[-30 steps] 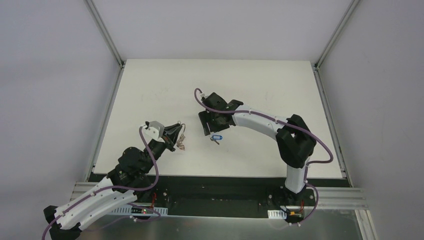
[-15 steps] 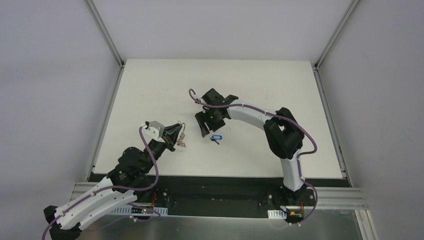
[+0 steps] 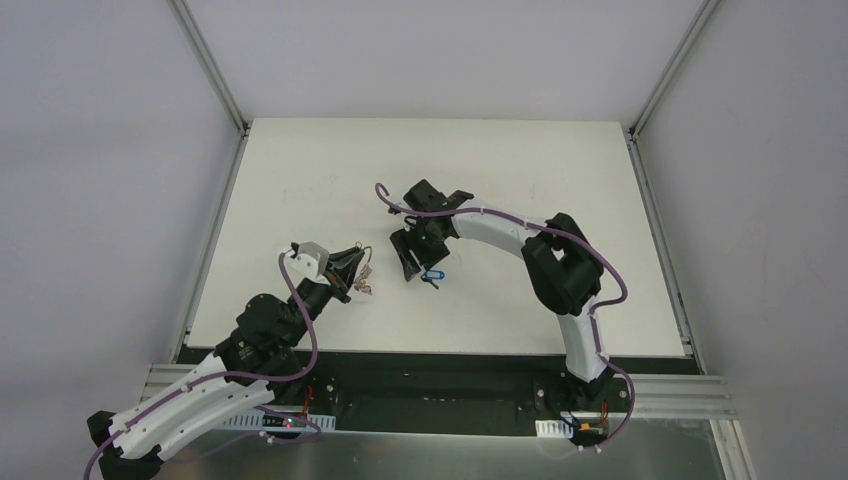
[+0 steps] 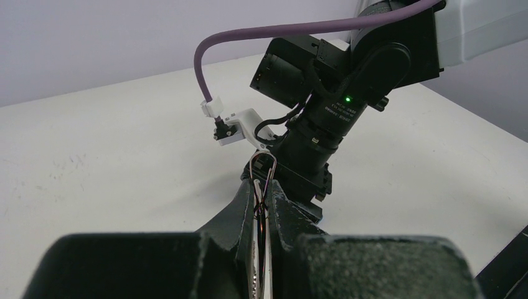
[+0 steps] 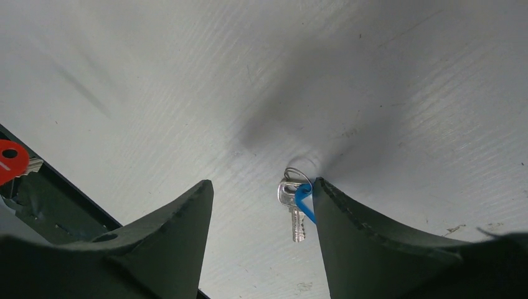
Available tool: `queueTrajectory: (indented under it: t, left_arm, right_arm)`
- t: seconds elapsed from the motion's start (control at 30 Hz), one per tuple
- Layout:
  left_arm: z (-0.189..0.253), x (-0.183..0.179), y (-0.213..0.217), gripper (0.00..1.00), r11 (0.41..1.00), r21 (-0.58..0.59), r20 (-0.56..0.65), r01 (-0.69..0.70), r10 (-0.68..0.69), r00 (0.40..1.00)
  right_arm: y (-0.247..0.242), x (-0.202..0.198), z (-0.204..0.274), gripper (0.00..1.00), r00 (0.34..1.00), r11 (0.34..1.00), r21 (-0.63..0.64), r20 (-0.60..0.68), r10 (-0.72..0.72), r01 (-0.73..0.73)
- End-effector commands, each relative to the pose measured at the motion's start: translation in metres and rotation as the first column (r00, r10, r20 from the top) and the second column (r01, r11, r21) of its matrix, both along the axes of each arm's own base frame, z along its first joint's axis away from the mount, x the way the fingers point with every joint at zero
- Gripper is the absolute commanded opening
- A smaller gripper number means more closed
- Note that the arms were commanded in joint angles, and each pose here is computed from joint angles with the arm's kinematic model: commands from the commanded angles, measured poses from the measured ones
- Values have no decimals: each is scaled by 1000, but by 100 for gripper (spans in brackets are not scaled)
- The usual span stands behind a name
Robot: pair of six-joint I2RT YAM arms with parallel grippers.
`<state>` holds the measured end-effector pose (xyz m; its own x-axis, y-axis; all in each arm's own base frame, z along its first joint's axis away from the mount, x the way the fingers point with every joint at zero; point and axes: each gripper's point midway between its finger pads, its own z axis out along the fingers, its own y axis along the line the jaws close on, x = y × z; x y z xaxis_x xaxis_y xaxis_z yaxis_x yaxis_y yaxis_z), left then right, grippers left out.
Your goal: Put the keys on the keyring
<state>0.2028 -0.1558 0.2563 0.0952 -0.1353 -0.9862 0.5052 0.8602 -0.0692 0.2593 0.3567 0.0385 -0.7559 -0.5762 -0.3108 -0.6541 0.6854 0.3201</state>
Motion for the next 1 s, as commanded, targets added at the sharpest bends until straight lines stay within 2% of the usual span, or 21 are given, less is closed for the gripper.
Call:
queueTrajectory:
  t: [0.0,0.27,0.5,0.97]
  left_arm:
    - [13,-2,-1,0,999,-45,22,11,-10,1000]
    - [12,-2,-2,0,999,-42,21,11,-10,1000]
    - [12,-2,-2,0,999,-41,20,12,-11,1000]
    - [11,-1,-3,0,999,-37,17,15,-14,1000]
  right_arm:
    - [7,6,7,62,999,999,29,12,29,-30]
    - [10,16,14,61,998,999,37,62,21,-24]
    - [6,13,7,55,999,1000,15,45,25,-26]
    - [0,9,-8,54,999,999,-8,25,36,-36]
